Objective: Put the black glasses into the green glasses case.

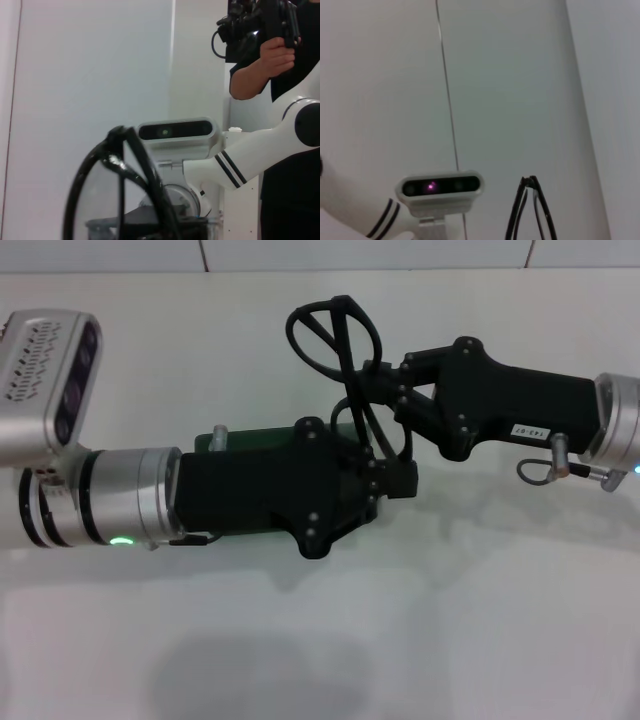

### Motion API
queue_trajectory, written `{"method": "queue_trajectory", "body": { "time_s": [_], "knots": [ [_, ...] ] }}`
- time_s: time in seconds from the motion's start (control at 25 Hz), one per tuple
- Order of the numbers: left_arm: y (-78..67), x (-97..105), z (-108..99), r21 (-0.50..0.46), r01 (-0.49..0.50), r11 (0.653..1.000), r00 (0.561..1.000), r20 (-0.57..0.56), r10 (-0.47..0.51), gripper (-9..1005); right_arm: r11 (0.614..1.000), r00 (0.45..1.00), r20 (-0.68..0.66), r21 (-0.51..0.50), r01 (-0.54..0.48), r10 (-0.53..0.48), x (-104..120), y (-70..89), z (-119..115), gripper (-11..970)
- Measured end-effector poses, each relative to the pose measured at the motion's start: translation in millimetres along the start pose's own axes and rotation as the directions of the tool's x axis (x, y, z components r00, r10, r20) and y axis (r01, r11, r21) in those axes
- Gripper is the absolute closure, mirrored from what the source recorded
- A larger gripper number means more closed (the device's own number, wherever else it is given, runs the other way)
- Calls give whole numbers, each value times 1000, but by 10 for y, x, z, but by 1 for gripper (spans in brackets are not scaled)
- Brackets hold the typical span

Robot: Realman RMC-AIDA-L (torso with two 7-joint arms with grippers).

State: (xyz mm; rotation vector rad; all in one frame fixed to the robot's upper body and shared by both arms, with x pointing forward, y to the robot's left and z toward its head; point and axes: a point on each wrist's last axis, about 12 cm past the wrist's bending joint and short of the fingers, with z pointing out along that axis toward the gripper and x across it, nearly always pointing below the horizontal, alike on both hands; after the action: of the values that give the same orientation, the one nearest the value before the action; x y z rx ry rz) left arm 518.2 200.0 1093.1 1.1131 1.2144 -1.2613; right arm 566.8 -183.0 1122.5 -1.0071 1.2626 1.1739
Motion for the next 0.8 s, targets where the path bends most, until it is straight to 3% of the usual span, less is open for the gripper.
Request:
{"method": "queue_trajectory", "body": {
  "time_s": [0.56, 0.8],
  "knots": [
    [19, 13, 2, -16, 0, 1000, 1000, -11, 0, 996, 999, 1000, 13, -34, -9, 9, 2, 51, 39, 866],
    [-32, 67, -90, -39, 13, 999, 1000, -22, -14, 996, 999, 1000, -20, 43, -4, 4, 44, -31, 2, 865]
  ]
}}
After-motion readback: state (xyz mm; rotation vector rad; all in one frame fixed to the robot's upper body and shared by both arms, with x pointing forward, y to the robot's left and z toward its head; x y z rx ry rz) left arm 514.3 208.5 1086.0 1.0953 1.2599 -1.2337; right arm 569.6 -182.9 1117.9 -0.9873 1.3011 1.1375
